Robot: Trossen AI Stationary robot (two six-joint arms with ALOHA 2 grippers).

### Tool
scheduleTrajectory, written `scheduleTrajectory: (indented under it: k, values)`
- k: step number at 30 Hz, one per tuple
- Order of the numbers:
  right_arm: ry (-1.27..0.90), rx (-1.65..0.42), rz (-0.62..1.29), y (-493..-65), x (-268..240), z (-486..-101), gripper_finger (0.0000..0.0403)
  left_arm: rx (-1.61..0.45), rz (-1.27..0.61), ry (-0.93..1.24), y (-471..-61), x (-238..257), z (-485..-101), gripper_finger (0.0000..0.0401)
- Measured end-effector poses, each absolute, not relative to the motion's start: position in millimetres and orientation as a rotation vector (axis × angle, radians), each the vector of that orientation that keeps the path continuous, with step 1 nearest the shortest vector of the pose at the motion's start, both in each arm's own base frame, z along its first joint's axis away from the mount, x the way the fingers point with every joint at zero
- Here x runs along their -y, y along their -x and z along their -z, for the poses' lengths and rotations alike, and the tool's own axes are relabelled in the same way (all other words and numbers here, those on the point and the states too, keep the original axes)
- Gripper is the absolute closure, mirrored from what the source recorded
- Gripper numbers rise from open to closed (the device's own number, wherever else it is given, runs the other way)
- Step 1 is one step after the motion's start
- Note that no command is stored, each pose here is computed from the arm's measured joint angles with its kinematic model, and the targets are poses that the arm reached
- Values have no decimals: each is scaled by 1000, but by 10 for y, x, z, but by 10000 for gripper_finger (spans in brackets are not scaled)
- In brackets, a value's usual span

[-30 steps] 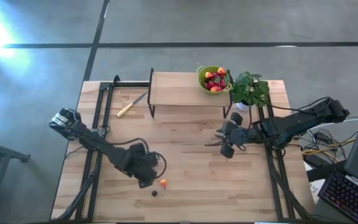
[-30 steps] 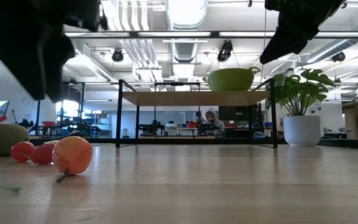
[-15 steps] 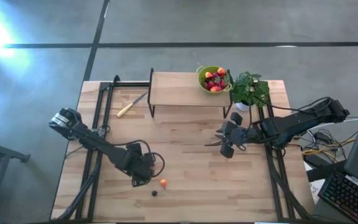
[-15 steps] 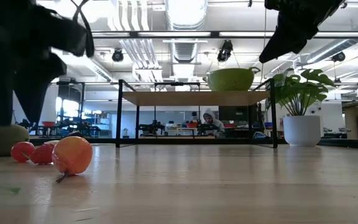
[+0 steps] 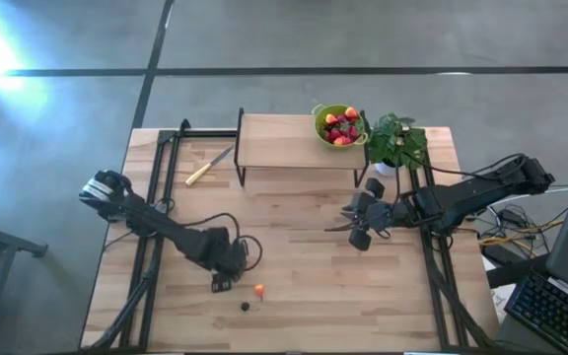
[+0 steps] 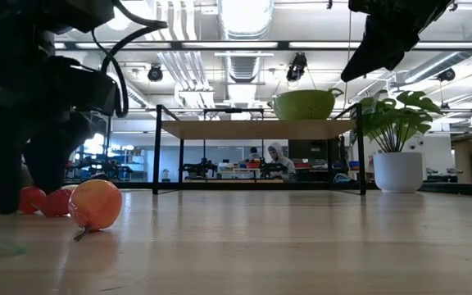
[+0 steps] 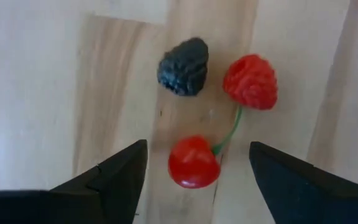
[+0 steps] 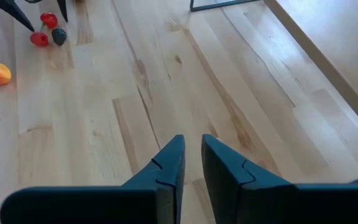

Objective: Build produce basket
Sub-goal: Put the red cherry into the green basket

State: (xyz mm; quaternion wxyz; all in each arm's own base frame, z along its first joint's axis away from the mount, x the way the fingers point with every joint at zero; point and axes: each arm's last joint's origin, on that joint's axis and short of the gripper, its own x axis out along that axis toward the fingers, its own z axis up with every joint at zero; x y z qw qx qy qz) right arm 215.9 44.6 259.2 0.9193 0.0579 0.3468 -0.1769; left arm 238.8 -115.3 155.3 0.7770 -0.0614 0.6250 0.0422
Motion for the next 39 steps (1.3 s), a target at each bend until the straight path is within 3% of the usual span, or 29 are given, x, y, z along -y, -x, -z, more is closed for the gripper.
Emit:
scheduleTrajectory:
  k: [17,26,33,39]
  values:
    - [-118,-712,363,-2161,-447,-2593,301,-1355,-74,143,-2363,1147,-1503,279]
    - [-118,-711,362,-2161,-447,-2594,289,-1382,-98,172,-2361,1150,-1526,260]
    - [-118,-712,362,-2161,-447,-2594,284,-1468,-97,243,-2350,1173,-1660,284]
    - [-120,-711,362,-2161,-447,-2594,298,-1346,-71,237,-2382,1173,-1881,268]
